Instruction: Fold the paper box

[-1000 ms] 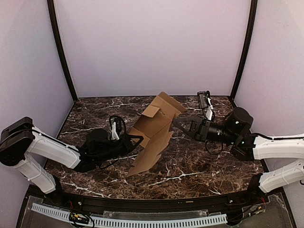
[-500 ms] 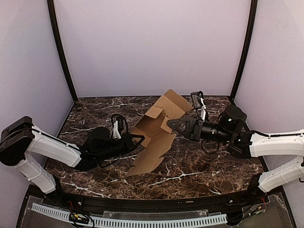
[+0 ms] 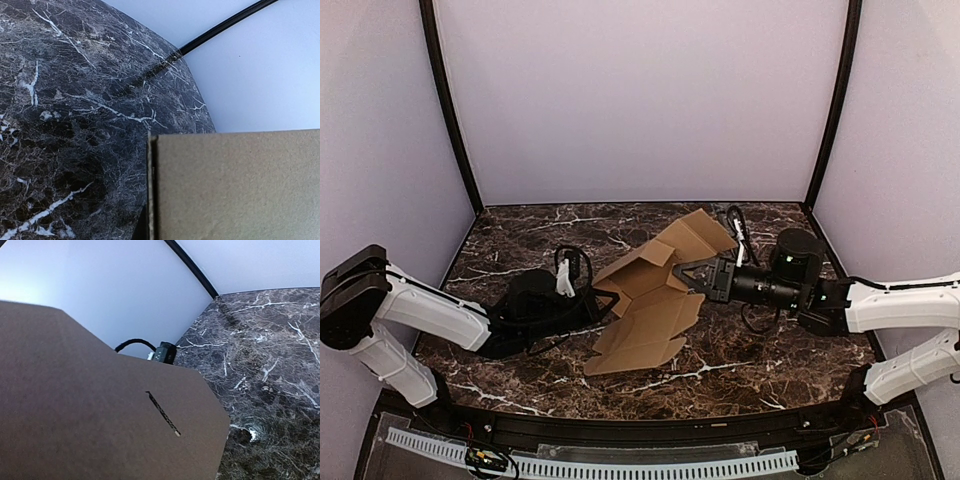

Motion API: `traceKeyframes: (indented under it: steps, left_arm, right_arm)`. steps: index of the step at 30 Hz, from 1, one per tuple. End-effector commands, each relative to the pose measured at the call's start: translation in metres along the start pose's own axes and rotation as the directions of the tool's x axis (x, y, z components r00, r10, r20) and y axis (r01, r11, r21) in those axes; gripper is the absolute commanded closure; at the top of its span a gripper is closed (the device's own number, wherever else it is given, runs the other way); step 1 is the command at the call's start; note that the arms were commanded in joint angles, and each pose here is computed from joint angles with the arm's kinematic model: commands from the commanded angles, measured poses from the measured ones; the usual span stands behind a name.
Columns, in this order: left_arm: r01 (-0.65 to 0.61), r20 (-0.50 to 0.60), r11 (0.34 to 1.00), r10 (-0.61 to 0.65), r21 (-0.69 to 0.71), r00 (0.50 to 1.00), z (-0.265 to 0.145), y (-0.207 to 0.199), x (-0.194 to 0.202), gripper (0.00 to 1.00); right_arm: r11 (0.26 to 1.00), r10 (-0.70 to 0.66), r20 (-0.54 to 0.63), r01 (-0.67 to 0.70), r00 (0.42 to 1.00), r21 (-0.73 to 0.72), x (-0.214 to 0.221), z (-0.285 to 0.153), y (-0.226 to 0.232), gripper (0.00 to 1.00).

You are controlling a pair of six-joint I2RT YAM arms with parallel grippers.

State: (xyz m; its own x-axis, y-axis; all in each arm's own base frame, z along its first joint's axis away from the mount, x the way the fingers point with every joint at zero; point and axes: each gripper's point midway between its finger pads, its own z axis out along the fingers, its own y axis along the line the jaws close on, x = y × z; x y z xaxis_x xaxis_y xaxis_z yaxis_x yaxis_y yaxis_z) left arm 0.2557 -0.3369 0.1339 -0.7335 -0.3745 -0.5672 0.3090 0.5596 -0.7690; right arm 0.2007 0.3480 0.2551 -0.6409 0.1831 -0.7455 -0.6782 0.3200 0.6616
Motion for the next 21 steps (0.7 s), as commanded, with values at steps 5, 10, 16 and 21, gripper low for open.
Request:
traceKeyframes:
  steps: [5,10,16,21]
  left_arm:
    - [-0.055,0.060,0.994,0.050,0.098,0.997,-0.010,-0.045,-0.028,0.99]
    - [-0.069,0.065,0.994,0.064,0.081,0.996,-0.013,-0.045,-0.031,0.99]
    - [-0.076,0.059,0.994,0.072,0.072,0.996,-0.012,-0.044,-0.030,0.99]
    - [-0.089,0.034,0.995,0.088,0.036,0.996,-0.010,-0.032,-0.023,0.99]
  right_arm:
    - [0.968,0.040,-0.098,-0.014,0.994,0.251,0.043,-0.009,-0.057,1.00]
    - [0.961,0.049,-0.110,-0.017,0.993,0.277,0.051,-0.013,-0.064,1.00]
    - [0.953,0.041,-0.110,-0.005,0.993,0.303,0.049,-0.016,-0.067,1.00]
    - [0.966,0.014,-0.050,-0.001,0.999,0.257,0.026,-0.022,-0.046,1.00]
